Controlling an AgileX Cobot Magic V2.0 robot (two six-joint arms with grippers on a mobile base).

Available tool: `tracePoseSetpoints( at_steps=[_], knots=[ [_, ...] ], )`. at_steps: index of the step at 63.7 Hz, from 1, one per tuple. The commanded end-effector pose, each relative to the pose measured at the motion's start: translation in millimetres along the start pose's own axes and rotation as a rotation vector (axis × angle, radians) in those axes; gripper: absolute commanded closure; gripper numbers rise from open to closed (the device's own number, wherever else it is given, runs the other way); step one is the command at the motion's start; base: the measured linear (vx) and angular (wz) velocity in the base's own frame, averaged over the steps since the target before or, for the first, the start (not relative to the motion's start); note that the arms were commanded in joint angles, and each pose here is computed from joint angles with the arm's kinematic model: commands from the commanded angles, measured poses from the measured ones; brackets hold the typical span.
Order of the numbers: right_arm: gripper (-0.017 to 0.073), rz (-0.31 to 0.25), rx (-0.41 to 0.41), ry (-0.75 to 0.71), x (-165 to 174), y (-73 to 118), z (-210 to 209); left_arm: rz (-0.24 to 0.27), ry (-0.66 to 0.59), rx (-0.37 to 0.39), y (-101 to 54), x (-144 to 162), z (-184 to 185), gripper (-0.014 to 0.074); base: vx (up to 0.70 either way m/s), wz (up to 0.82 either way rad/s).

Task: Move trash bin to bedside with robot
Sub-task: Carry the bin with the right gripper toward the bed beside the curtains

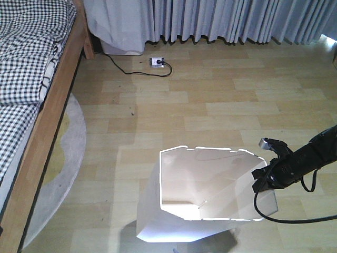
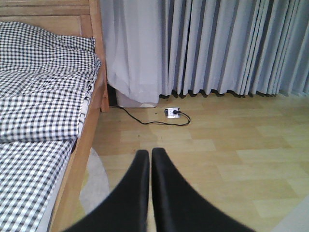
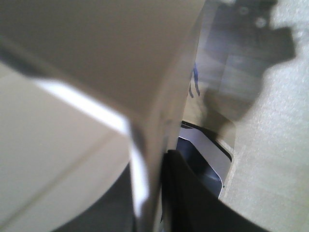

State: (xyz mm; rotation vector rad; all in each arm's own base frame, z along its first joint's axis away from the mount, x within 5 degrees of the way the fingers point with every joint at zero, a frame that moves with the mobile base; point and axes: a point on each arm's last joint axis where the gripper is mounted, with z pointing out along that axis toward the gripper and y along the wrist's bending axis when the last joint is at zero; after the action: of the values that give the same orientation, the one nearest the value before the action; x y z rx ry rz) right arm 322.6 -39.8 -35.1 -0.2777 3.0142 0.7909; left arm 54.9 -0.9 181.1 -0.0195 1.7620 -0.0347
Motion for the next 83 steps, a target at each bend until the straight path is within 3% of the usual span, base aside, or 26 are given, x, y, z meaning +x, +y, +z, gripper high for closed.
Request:
tracePoseSetpoints(
  at_steps=[1, 83],
  knots=[
    [0.0564, -0.006, -0.168, -0.042, -11.8, 25.6, -27.4, -0.006, -0.065, 0.008, -0.3, -0.8, 0.5, 0.0599, 0.28, -0.05],
    [0.0564, -0.006, -0.171, -0.041, -11.7, 25.9, -27.4, -0.006, -0.065, 0.008, -0.3, -0.8, 0.5, 0.0599, 0.24, 0.01]
  ],
)
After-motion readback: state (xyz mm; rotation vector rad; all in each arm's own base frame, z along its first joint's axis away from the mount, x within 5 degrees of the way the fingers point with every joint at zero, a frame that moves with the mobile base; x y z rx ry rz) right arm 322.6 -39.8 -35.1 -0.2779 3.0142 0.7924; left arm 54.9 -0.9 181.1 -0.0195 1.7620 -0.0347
